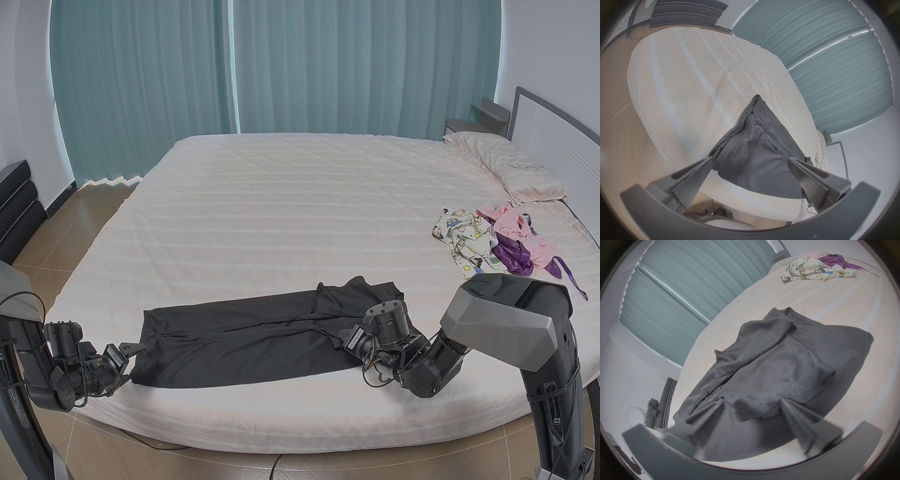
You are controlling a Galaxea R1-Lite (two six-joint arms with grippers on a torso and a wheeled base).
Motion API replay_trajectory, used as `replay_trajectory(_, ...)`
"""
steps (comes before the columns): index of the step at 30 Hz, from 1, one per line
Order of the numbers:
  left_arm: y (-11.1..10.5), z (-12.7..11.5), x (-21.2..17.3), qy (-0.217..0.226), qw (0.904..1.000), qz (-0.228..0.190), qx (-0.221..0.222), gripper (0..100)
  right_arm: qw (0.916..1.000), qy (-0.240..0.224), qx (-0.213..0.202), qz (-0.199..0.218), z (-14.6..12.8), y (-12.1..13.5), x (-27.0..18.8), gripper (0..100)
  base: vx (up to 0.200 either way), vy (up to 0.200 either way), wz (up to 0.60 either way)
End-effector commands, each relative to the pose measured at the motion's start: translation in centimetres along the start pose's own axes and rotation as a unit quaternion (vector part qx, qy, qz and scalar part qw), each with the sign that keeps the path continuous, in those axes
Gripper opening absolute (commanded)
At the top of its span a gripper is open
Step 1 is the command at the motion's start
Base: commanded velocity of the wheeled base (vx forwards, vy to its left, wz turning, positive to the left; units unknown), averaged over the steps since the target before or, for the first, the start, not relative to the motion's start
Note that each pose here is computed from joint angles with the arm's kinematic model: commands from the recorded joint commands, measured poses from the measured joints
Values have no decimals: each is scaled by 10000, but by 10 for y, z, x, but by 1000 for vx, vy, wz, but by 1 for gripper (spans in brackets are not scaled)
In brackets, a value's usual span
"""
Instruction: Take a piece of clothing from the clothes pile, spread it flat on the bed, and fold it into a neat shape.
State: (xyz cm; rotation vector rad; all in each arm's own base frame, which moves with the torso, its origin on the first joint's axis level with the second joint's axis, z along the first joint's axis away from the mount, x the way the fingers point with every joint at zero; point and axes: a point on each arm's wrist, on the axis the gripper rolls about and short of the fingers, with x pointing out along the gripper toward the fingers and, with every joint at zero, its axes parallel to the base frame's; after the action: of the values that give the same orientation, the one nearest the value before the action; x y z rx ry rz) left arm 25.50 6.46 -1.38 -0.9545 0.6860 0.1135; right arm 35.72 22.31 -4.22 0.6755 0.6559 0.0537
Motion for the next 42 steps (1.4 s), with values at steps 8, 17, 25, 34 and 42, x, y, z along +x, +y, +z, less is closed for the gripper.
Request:
replay_trajectory(8,0,0,0,7,10000,9,-8,100,9998,-111,-13,-180,-2,-6,-4,0,0,0,0)
replay_trajectory(17,0,0,0,2,10000,4,-5,100,9998,-160,14,-114,6,0,-19,0,0,0,0)
replay_trajectory(25,0,0,0,7,10000,9,0,100,9999,-91,-39,-118,12,1,-40,0,0,0,0)
replay_trajectory(34,0,0,0,2,10000,4,3,100,9997,22,-201,-157,7,-2,-50,0,0,0,0)
replay_trajectory(42,0,0,0,2,10000,4,-5,100,9995,-20,-303,-55,11,4,-55,0,0,0,0)
